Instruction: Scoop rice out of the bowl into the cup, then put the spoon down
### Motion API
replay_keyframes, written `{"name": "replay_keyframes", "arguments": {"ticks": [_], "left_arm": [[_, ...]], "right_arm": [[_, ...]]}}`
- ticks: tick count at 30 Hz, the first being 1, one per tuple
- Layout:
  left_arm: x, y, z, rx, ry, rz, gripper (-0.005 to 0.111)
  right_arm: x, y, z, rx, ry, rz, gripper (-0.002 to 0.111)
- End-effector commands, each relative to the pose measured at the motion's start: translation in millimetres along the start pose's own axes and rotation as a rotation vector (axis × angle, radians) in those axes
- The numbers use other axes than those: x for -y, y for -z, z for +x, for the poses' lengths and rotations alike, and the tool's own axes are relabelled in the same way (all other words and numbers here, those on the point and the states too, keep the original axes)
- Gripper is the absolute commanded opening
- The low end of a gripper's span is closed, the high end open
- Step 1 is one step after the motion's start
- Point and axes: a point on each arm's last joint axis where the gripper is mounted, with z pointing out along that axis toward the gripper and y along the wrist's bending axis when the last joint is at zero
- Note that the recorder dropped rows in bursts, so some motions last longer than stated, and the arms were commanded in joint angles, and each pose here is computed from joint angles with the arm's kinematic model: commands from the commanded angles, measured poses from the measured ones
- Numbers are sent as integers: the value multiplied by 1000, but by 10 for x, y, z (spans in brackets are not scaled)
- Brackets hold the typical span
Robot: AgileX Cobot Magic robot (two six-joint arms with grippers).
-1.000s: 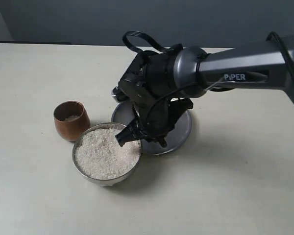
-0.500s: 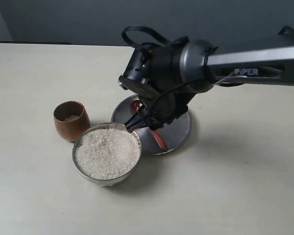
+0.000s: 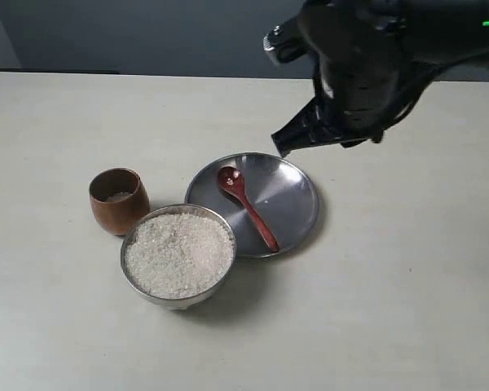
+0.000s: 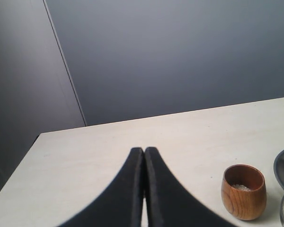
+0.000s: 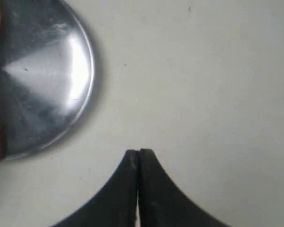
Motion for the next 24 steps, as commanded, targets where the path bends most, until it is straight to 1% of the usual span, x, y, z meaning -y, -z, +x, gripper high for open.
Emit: {"name": "replay_keyframes", "arguments": {"ticks": [1,2,3,4,6,7,8,9,10,11,14,17,18,19,20,24], "left_arm": [[-3,9,-21,15,2,-4,0],[-3,9,-21,15,2,-4,0],[-3,9,-21,15,2,-4,0],[-3,9,-21,15,2,-4,0],[-3,9,-21,15,2,-4,0],[-3,9,-21,15,2,-4,0],[-3,9,-21,15,2,-4,0],[-3,9,-21,15,2,-4,0],[-3,9,-21,15,2,-4,0],[-3,9,-21,15,2,-4,0],[-3,9,-21,15,2,-4,0],[-3,9,-21,15,2,-4,0],[-3,9,-21,15,2,-4,0],[-3,9,-21,15,2,-4,0],[-3,9,-21,15,2,-4,0],[-3,9,-21,15,2,-4,0]], "right_arm": [[294,229,229,71,-10,42,0],[349,269,289,84,-22,49,0],[454,309,441,108,-51,76,0],[489,301,522,113,-63,88,0],[591,288,763,173,-135,97,0],[630,246,948,221,-194,79,0],[640,220,1026,237,-218,70,0],[665,140,1222,273,-258,60,0],[685,115,1307,289,-287,59,0],[711,40,1461,316,-303,71,0],[755,-93,1726,381,-333,88,0],[833,-159,1903,523,-407,115,0],[856,-165,1930,568,-410,130,0],[869,-180,1957,612,-384,151,0],[866,-206,1981,628,-362,162,0],[862,-220,1997,617,-368,160,0]]}}
